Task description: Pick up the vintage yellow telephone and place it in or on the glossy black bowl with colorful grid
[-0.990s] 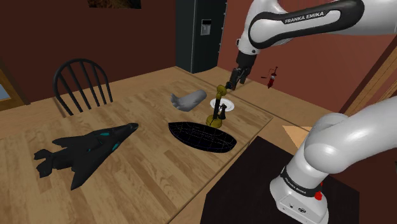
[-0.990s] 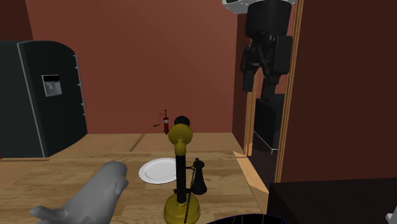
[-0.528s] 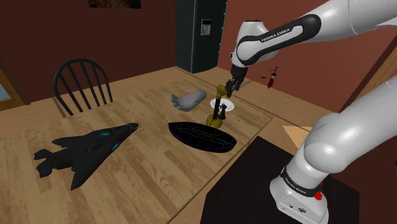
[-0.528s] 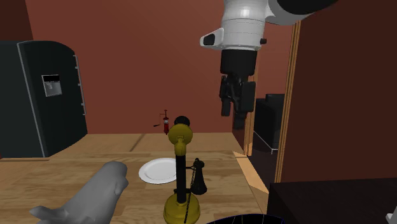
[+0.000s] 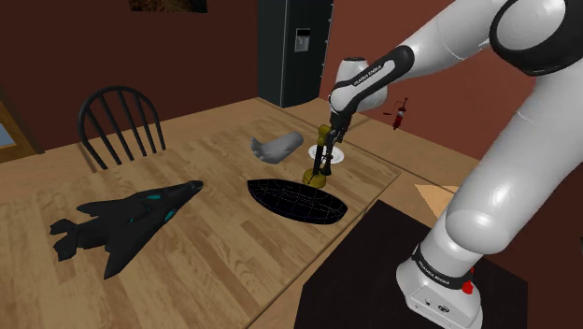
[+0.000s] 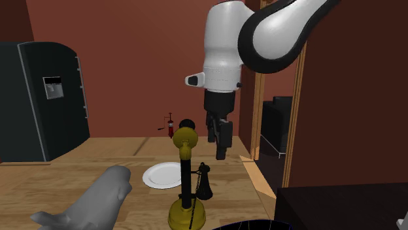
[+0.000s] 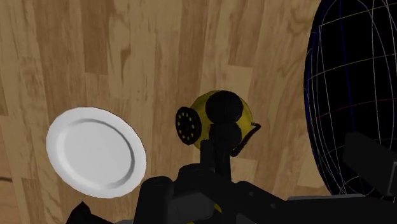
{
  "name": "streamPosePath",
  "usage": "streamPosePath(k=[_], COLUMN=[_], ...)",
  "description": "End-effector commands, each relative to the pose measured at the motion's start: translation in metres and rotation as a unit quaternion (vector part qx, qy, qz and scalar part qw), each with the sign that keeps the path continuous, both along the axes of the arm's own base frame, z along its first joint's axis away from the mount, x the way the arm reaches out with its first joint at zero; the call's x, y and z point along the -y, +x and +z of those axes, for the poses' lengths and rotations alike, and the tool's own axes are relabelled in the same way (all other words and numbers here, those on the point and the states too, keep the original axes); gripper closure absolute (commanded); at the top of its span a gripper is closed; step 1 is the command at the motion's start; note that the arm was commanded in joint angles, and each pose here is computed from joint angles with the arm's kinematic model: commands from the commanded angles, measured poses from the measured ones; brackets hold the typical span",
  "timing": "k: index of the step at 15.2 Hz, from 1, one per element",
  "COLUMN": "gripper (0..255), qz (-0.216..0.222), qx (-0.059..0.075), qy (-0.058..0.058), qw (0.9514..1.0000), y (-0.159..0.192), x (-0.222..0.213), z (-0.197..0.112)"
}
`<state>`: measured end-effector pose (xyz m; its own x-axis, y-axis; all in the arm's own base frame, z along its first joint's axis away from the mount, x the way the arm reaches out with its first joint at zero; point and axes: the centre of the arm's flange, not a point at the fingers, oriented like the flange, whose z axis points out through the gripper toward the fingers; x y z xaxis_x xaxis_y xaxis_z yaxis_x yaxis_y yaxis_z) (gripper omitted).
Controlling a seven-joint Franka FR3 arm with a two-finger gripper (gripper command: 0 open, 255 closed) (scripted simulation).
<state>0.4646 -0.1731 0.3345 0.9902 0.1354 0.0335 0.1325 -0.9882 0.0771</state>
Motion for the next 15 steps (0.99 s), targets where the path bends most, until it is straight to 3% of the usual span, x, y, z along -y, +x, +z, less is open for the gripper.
streamPosePath(k=[1,11,15], gripper=[0,0,0], qz=[0.006,0.012,0.012], qx=[-0.002,-0.004,-0.004], qy=[-0.005,-0.009,-0.009], qw=[1.0,0.9999,0.9999], y=[0.01,0.023,0.023], x=[0.013,0.029,0.029], z=[-0.021,-0.081,-0.081])
